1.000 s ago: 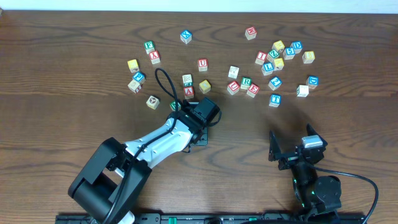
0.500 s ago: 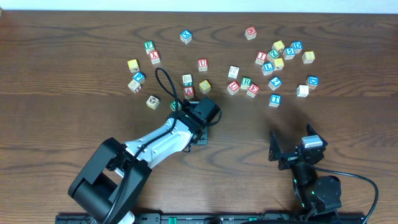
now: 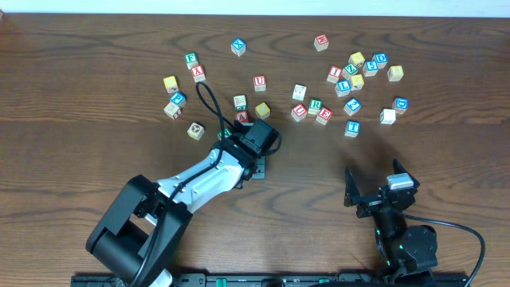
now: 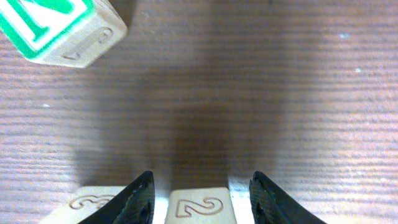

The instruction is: Spell out CORL

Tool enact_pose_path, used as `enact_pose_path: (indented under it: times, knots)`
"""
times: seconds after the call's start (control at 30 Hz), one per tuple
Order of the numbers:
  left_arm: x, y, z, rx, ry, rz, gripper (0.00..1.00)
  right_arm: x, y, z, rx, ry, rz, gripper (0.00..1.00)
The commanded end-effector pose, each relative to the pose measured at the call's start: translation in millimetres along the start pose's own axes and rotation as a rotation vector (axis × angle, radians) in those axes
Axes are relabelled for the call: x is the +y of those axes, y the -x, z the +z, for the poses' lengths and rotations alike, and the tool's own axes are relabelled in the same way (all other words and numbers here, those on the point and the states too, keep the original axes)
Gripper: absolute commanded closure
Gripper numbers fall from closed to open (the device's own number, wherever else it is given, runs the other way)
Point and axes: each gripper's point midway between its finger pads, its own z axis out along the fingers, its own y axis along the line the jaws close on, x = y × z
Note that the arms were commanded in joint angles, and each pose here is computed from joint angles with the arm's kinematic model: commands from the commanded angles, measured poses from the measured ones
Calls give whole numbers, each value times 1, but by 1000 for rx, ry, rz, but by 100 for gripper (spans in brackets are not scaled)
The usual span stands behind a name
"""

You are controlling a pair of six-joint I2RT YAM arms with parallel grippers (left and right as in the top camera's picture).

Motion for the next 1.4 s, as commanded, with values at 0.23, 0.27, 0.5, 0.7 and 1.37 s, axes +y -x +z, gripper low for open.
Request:
enact_pose_path:
  times: [0.23,0.27,0.5,0.7,1.37]
  knots:
    - [3,34,0,-88,-12,23,50,-1,0,0,0,-2,-7,1]
    - [3,36,0,-95,-16,25,49,-1,0,0,0,-2,-7,1]
    - [-1,45,-3,-124,-33,31,47,-1,0,0,0,-2,-7,1]
    - [-7,56,-17,-161,-60,32,48,-1,0,0,0,-2,-7,1]
    - [-30,24,-61,-29,-266,79,81,-1,0,0,0,-2,-7,1]
